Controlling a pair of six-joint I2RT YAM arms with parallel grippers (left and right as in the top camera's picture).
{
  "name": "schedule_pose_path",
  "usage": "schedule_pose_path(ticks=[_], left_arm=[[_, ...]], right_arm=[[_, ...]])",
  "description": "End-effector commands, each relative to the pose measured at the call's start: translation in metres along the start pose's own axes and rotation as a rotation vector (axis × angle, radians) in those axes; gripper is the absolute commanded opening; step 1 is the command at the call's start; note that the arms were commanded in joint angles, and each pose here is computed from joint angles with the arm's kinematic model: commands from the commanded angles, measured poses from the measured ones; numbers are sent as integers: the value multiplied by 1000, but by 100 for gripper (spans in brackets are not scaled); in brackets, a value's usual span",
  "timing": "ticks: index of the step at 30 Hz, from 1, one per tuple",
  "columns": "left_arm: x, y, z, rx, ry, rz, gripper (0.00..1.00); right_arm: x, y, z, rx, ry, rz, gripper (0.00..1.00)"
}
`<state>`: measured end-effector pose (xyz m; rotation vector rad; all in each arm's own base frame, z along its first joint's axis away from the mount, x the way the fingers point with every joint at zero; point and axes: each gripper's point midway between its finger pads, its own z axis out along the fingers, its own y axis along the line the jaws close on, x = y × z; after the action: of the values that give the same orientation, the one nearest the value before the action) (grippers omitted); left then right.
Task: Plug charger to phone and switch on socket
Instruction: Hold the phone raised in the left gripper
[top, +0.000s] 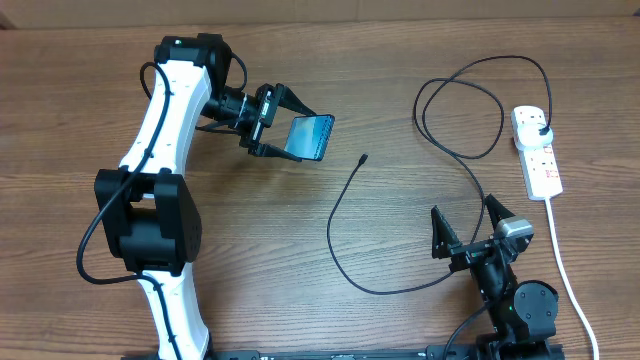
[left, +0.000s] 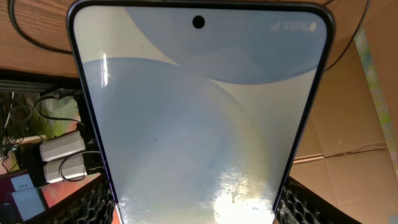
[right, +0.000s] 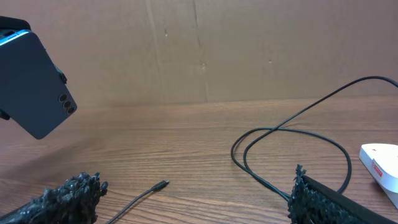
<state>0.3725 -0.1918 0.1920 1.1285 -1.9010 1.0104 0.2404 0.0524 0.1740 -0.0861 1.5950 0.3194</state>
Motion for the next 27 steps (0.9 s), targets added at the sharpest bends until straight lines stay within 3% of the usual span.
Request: schedule_pose_path(ticks=[1, 18, 27], left_arm=[[18, -11, -3, 46, 70, 12, 70], [39, -21, -7, 109, 188, 16, 67], [33, -19, -5, 92, 155, 20, 70]], right_arm=[[2, 0, 0, 0, -3, -2, 100], [2, 0, 0, 0, -3, -2, 100], [2, 0, 0, 0, -3, -2, 100]])
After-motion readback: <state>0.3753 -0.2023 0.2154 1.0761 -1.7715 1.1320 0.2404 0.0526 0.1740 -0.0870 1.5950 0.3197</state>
